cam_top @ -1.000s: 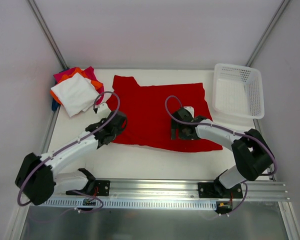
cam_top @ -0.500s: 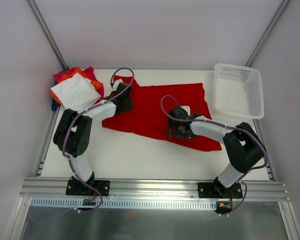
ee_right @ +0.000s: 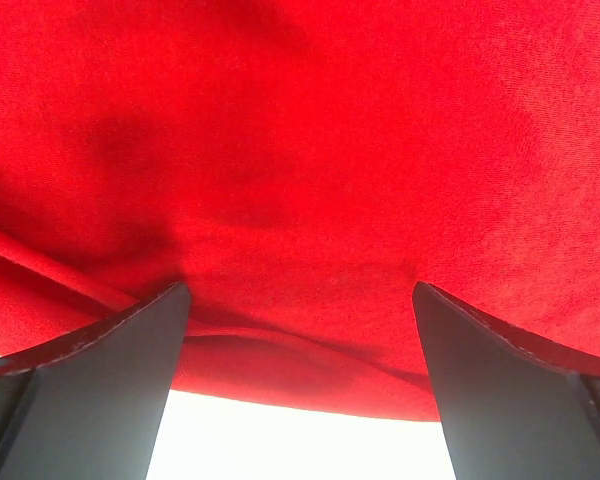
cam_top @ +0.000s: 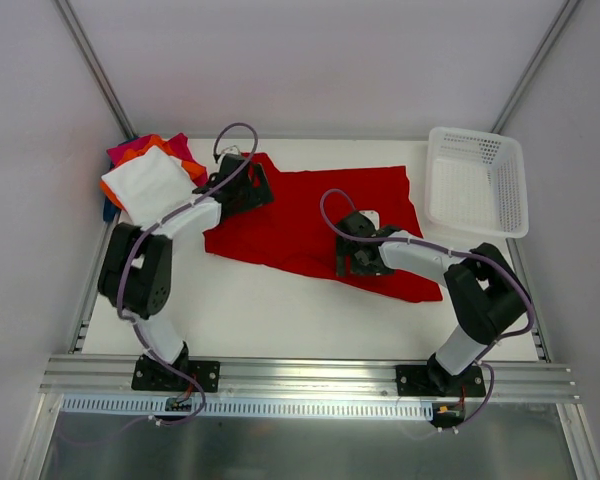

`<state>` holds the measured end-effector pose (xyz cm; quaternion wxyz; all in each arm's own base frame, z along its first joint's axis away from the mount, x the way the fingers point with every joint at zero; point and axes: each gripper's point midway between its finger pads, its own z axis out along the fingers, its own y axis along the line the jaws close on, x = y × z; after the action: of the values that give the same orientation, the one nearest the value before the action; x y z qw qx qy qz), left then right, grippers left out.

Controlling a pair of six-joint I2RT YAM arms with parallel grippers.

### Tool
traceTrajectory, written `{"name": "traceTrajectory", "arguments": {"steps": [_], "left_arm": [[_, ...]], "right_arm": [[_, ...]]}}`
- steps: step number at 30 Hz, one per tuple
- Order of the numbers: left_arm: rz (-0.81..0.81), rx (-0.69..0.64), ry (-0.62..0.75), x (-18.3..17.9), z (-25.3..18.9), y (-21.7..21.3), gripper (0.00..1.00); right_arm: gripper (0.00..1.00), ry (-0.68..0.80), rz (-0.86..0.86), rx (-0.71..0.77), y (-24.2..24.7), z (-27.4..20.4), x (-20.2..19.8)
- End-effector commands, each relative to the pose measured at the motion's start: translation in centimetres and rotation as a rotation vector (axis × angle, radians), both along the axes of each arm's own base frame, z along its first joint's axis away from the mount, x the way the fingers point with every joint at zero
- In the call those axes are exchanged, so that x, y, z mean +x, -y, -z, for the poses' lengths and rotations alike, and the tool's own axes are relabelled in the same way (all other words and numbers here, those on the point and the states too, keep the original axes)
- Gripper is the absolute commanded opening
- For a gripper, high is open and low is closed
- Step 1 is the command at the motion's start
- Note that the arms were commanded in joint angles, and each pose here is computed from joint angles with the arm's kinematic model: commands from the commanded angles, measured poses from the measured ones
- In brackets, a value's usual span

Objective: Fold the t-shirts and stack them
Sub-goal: Fold the tshirt

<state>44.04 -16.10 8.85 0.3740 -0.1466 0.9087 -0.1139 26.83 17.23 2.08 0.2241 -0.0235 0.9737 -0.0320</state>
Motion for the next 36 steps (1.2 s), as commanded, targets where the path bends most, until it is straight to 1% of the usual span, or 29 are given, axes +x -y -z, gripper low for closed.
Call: {"name": "traceTrajectory", "arguments": {"steps": [1,3,5,6,9,12,14,21,27,36], "left_arm": [[0.024,-0.052,0.146,-2.1,-7.3,-0.2,0.99],[0.030,-0.075,0.147,-4.2,-7.8,-0.2,0.99],[0.021,-0.090,0.135,-5.6,-7.3,-0.5,0.99],[0.019,-0.087,0.117,-6.7,-6.4,-0.8,0.99],[0.006,-0.069,0.077,-7.7,-4.1,-1.3,0.98],[0.034,-0.068,0.047,-7.7,-1.9,-0.8,0.97],[0.053,-0.084,0.063,-7.0,-1.5,-0.2,0.97],[0.062,-0.091,0.016,-4.9,1.7,0.9,0.95],[0.063,-0.093,-0.001,-4.0,2.8,1.2,0.94],[0.051,-0.078,-0.003,-3.5,3.4,0.8,0.93]], "right_arm": [[0.99,0.017,-0.011,0.028,-0.8,-0.8,0.3],[0.99,0.024,-0.012,0.031,-0.8,-0.9,0.2],[0.99,0.028,-0.012,0.034,-0.7,-1.0,0.1],[0.99,0.033,-0.011,0.039,-0.8,-1.2,0.2],[0.99,0.036,-0.015,0.041,-0.8,-1.2,0.0],[0.99,0.036,-0.018,0.044,-0.9,-1.2,-0.1],[0.99,0.039,-0.019,0.042,-0.8,-1.4,-0.2],[0.99,0.047,-0.009,0.013,0.1,-1.5,-0.6],[0.99,0.043,-0.008,-0.008,0.5,-1.2,-0.6],[0.99,0.030,-0.012,-0.020,0.2,-0.9,-0.3]]}}
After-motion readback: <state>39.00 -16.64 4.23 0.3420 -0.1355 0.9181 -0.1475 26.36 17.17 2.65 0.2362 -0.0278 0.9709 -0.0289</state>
